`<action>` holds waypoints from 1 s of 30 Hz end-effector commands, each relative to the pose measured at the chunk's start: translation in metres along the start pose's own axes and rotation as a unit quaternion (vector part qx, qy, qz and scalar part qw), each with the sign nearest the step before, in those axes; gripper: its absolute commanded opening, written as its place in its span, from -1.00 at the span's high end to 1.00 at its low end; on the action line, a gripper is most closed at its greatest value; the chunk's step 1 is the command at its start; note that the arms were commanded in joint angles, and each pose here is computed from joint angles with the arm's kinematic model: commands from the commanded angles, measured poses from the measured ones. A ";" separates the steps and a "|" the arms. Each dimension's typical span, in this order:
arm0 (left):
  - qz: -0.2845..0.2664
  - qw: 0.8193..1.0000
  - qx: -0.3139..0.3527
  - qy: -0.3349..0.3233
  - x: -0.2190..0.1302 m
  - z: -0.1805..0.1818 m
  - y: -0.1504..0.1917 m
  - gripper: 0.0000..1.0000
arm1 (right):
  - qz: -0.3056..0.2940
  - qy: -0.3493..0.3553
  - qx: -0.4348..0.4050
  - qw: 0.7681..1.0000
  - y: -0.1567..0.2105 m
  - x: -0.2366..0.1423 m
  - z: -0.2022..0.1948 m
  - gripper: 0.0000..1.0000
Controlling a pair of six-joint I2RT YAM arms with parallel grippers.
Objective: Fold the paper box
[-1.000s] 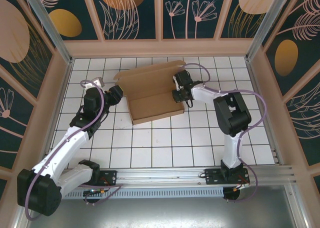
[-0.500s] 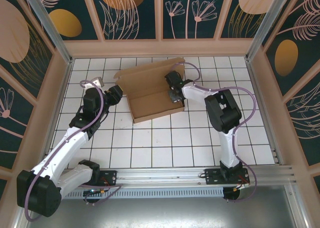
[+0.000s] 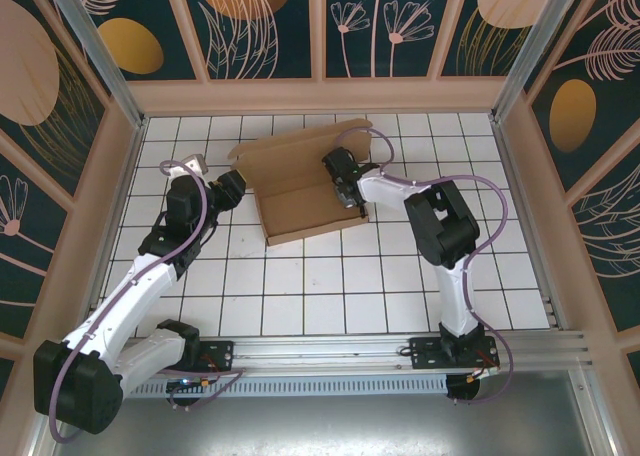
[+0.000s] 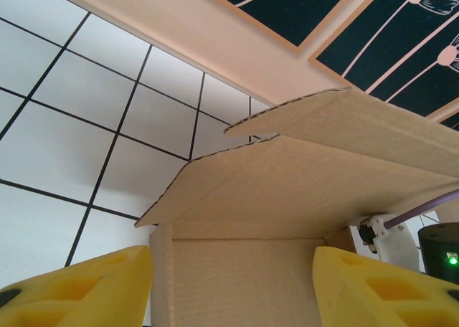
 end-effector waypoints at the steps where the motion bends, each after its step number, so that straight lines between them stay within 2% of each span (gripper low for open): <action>1: -0.023 0.999 0.012 0.022 -0.007 -0.011 -0.016 -0.25 | -0.010 -0.013 0.014 1.000 0.000 -0.016 -0.016 0.60; 4: -0.021 1.000 0.014 0.004 -0.006 -0.010 -0.021 -0.38 | -0.062 -0.069 0.039 0.995 -0.018 -0.047 -0.016 0.27; 6: -0.025 1.000 0.016 -0.008 -0.008 -0.012 -0.032 -0.35 | -0.101 -0.115 0.060 0.986 -0.029 -0.070 -0.016 -0.09; 8: -0.038 0.999 0.020 -0.004 -0.011 -0.017 -0.042 -0.29 | -0.141 -0.198 0.086 0.966 -0.039 -0.100 -0.012 -0.27; 9: -0.047 0.999 0.017 -0.004 -0.014 -0.018 -0.046 -0.25 | -0.159 -0.230 0.095 0.955 -0.042 -0.115 -0.010 -0.29; 12: -0.098 0.995 0.024 0.008 -0.030 -0.019 -0.059 -0.20 | -0.228 -0.286 0.143 0.920 -0.052 -0.151 -0.036 -0.26; 15: -0.132 0.988 0.079 0.019 -0.044 -0.022 -0.066 -0.45 | -0.334 -0.296 0.162 0.880 -0.059 -0.188 -0.063 -0.16; 17: -0.131 0.981 0.138 0.028 -0.040 -0.026 -0.063 -0.46 | -0.405 -0.289 0.115 0.860 -0.056 -0.206 -0.066 -0.03; 19: -0.129 0.973 0.187 0.049 -0.032 -0.031 -0.055 -0.38 | -0.431 -0.269 0.076 0.858 -0.057 -0.209 -0.066 -0.01; 21: -0.140 0.970 0.195 0.042 -0.025 -0.027 -0.052 -0.38 | -0.434 -0.268 0.043 0.859 -0.061 -0.209 -0.067 -0.10; 22: -0.150 0.968 0.197 0.035 -0.024 -0.022 -0.050 -0.40 | -0.437 -0.300 0.008 0.848 -0.060 -0.212 -0.063 -0.11; 25: -0.156 0.965 0.210 0.024 -0.019 -0.011 -0.043 -0.45 | -0.475 -0.329 -0.026 0.816 -0.063 -0.218 -0.066 -0.16; 30: -0.133 0.972 0.195 -0.004 0.002 0.015 -0.041 -0.49 | -0.506 -0.324 -0.084 0.795 -0.066 -0.198 -0.088 -0.24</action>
Point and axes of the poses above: each hand's point on the last joint's axis, 136 mm out from that joint toward the fingers, its own x axis out along the fingers, its own z axis along the line the jaws close on, y = z × x, the point moved 3 cm from there along -x, back along the fingers, and after that the axes turned 7 degrees about x, right-handed, at the moved point
